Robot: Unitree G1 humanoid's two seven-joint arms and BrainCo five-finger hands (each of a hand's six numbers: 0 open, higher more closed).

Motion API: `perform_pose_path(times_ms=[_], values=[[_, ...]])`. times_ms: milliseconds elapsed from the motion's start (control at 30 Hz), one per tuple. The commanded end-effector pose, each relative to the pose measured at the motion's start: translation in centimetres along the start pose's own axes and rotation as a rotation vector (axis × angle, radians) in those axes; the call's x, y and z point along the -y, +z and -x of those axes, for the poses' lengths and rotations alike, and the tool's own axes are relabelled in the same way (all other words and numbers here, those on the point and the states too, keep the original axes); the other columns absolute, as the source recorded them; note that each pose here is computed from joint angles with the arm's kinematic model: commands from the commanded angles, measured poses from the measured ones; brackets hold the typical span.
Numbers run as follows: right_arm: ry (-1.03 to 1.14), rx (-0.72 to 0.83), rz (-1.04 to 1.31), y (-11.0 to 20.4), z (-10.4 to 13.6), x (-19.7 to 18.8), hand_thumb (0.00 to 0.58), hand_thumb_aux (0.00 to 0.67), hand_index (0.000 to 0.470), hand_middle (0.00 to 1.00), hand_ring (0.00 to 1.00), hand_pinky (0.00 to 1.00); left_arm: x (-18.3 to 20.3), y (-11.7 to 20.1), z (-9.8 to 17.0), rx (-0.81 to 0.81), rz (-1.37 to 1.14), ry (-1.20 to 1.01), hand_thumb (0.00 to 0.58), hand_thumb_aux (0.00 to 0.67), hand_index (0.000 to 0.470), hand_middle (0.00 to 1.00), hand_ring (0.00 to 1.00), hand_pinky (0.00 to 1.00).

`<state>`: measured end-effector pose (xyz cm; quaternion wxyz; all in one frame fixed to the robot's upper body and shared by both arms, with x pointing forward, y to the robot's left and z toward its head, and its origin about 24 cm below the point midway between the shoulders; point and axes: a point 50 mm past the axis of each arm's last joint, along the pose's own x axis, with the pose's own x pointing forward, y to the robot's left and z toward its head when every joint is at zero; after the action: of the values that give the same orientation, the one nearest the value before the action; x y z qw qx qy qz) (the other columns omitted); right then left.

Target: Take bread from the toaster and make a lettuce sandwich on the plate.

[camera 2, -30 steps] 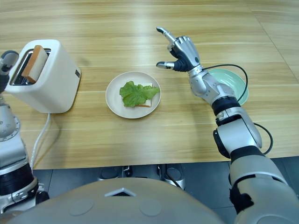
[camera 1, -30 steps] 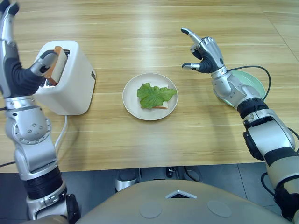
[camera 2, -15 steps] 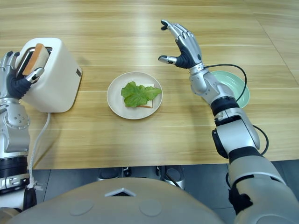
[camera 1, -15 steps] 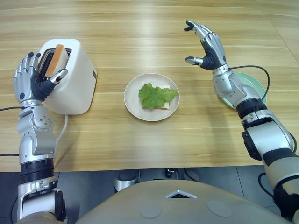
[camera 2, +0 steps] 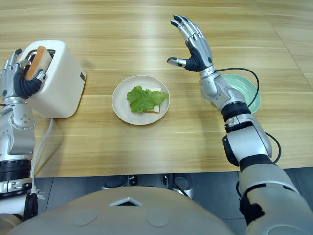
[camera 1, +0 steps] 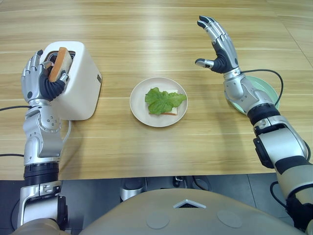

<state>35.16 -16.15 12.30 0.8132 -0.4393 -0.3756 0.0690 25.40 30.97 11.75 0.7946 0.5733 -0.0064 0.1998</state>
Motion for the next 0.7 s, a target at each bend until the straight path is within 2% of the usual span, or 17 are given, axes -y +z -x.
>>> perform_pose_path(times_ms=[33,267,300,333,700], values=[[0.006,-0.016,0.002,-0.2,0.3,-0.2,0.0,0.0,0.0,0.0,0.0,0.0,1.7,0.1,0.5,-0.002,-0.002,-0.079,0.58,0.67,0.46,0.0,0.0,0.0],[0.018,-0.02,0.001,-0.1,0.4,-0.5,0.0,0.0,0.0,0.0,0.0,0.0,1.7,0.5,0.4,0.022,0.008,-0.071,0.58,0.67,0.46,0.0,0.0,0.0],[0.017,-0.02,0.001,-0.1,0.4,-0.5,0.0,0.0,0.0,0.0,0.0,0.0,1.3,0.9,0.3,0.042,0.022,-0.048,0.58,0.67,0.46,0.29,0.29,0.29],[0.017,-0.02,0.001,-0.1,0.4,-0.5,0.0,0.0,0.0,0.0,0.0,0.0,0.9,1.3,0.2,0.06,0.033,-0.028,0.58,0.67,0.46,1.0,1.0,1.0],[0.018,-0.027,0.004,-0.1,0.5,-0.8,0.0,0.0,0.0,0.0,0.0,0.0,-5.1,4.3,0.0,0.222,0.023,0.255,0.58,0.67,0.46,1.0,1.0,1.0]])
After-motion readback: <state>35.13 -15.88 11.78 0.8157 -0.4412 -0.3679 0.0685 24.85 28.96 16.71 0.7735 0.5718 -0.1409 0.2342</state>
